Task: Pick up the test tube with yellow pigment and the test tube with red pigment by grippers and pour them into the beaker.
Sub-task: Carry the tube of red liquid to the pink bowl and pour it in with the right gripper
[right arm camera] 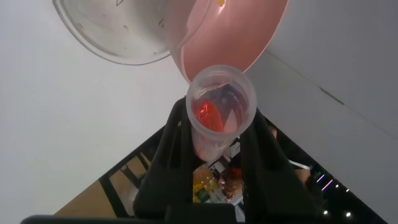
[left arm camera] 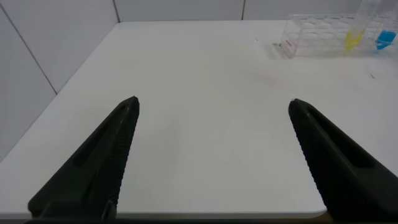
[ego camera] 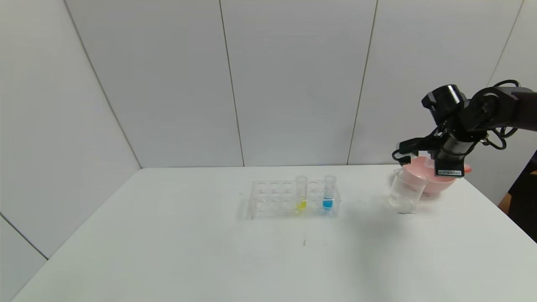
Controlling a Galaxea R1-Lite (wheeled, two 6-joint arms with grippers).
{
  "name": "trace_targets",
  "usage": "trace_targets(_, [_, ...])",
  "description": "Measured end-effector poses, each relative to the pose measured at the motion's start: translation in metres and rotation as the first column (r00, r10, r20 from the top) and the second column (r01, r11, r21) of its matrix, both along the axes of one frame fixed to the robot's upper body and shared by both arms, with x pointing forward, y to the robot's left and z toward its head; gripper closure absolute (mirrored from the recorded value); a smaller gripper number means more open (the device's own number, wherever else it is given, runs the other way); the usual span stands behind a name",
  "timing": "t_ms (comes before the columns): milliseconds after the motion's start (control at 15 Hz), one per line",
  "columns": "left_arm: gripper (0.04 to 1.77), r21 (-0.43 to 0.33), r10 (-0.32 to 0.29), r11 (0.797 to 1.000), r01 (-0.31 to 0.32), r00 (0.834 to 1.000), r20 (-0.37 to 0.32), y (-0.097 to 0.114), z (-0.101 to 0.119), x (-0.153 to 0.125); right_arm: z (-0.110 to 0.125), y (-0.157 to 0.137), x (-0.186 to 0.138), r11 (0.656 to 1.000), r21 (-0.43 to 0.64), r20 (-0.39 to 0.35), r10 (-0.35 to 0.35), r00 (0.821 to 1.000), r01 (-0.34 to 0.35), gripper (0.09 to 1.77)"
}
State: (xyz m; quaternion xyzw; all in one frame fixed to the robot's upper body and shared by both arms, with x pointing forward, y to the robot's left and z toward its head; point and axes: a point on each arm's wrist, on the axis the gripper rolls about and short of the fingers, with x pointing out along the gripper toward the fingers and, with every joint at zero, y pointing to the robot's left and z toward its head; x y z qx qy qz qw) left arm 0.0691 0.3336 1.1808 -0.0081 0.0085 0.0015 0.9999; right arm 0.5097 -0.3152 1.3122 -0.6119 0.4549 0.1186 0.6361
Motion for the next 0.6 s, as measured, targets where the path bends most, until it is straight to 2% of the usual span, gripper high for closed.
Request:
trace_targets(333, [0.09, 0.0, 0.0, 1.0, 0.0, 1.0, 0.0, 0.0, 0.0, 0.0, 0.0023, 0.0045, 0.0035, 0.991, -0.129, 0.009, 0.015, 1.0, -0.014, 1.36])
trace_targets(600, [0.09, 0.0, 0.0, 1.0, 0.0, 1.0, 0.0, 0.0, 0.0, 0.0, 0.0003, 0.0065, 0.0051, 0.989, -0.146, -0.003, 0.033, 0.999, -0.033, 1.36])
